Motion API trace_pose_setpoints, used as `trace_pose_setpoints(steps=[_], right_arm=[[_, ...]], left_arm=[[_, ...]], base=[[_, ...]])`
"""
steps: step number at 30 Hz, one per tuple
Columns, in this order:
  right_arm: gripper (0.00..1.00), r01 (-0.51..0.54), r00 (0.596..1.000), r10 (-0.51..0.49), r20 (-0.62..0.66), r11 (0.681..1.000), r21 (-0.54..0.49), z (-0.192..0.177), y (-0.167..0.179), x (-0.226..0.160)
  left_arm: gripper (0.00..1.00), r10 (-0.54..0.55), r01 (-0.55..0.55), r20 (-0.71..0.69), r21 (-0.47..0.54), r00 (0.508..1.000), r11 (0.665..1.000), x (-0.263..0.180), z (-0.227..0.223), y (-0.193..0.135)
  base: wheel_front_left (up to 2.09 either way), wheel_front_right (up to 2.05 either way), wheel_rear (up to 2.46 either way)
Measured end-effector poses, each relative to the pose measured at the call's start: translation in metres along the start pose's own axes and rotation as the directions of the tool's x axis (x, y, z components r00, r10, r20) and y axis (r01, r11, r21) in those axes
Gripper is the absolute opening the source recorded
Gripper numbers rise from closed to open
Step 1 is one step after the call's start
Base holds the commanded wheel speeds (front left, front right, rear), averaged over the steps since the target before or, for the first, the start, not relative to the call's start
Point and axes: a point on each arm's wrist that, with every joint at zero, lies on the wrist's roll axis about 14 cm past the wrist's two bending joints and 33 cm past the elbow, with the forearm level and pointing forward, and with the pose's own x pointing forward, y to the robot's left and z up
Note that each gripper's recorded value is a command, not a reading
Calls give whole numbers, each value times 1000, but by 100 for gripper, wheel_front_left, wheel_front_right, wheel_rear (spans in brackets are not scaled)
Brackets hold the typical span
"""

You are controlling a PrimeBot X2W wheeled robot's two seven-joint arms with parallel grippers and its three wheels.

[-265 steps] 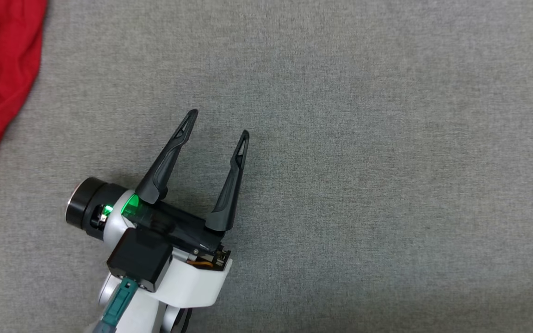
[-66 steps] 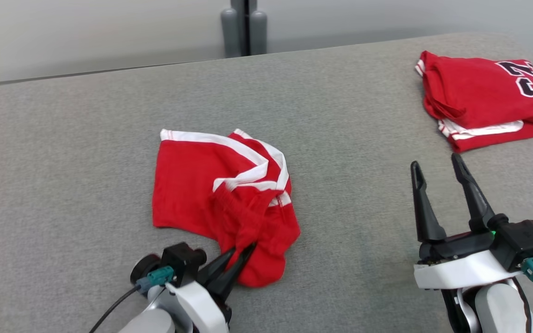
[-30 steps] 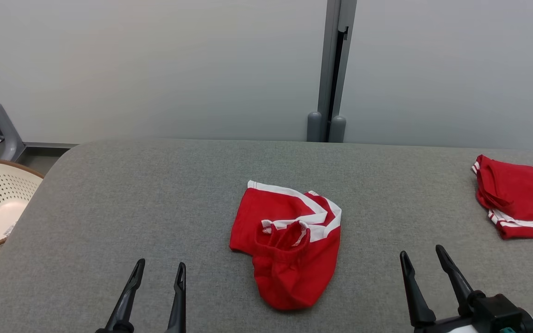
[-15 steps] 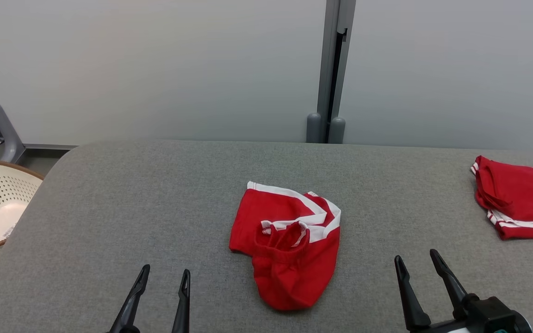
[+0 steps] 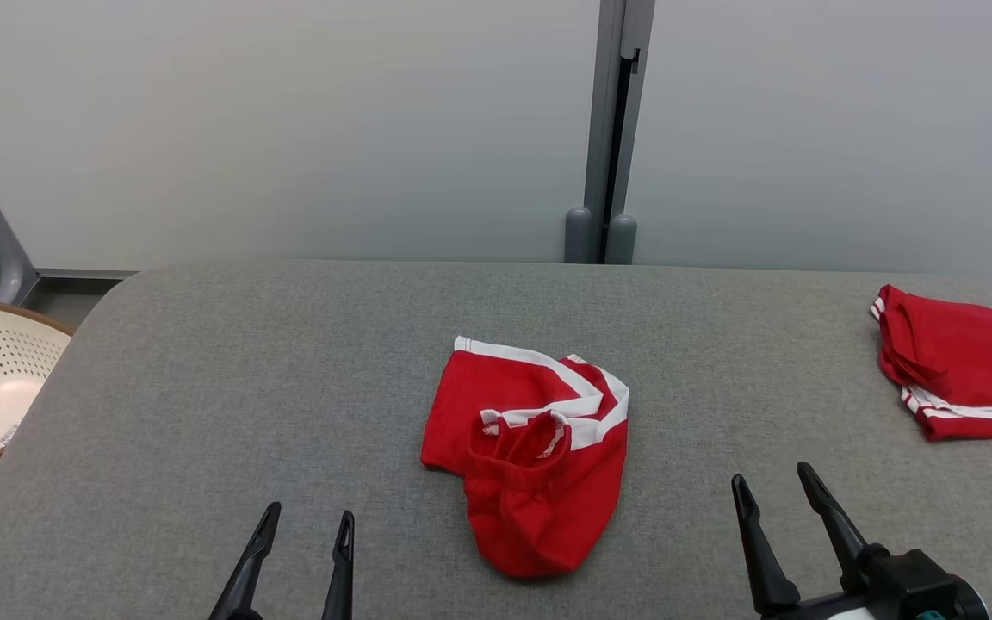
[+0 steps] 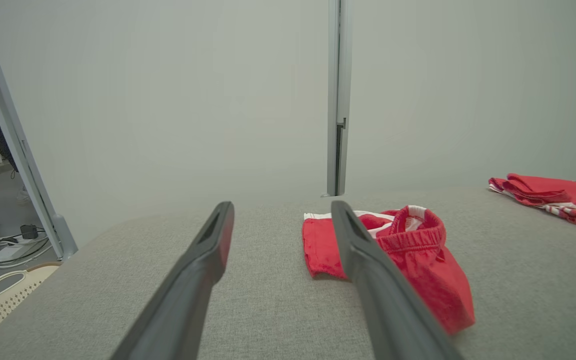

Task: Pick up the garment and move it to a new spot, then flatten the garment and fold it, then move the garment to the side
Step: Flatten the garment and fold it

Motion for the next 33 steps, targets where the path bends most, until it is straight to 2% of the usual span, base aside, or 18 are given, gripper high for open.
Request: trace_pose_setpoints(steps=[16, 19, 21, 24, 28, 30, 33], right_arm=[[100, 10, 1000, -10, 1, 1000, -2, 0, -5, 1], [100, 5, 1000, -5, -8, 1000, 0, -2, -4, 3], [100, 1, 1000, -1, -13, 1000, -2, -4, -4, 6], [100, 4, 1000, -5, -24, 1000, -7, -7, -9, 10], [100, 8, 999, -9, -49, 1000, -10, -15, -15, 14], [100, 18, 998, -18, -55, 1000, -13, -17, -20, 18], [100, 43, 997, -43, -66, 999, -13, -22, -30, 23]], left_arm=[[100, -18, 18, -31, 0, 999, 1000, 3, -10, -5], [100, -71, 69, -67, -44, 995, 997, 11, -22, -19], [100, -152, 145, -99, -70, 984, 987, 24, -28, -39], [100, -294, 275, -106, -166, 950, 947, 51, -17, -80], [100, -480, 428, -167, -271, 861, 862, 68, -12, -135], [100, -549, 481, -214, -298, 808, 824, 72, -15, -156], [100, -602, 511, -291, -334, 744, 792, 78, -27, -175]], base=[[0, 0, 0], [0, 0, 0], [0, 0, 0], [0, 0, 0], [0, 0, 0], [0, 0, 0], [0, 0, 0]])
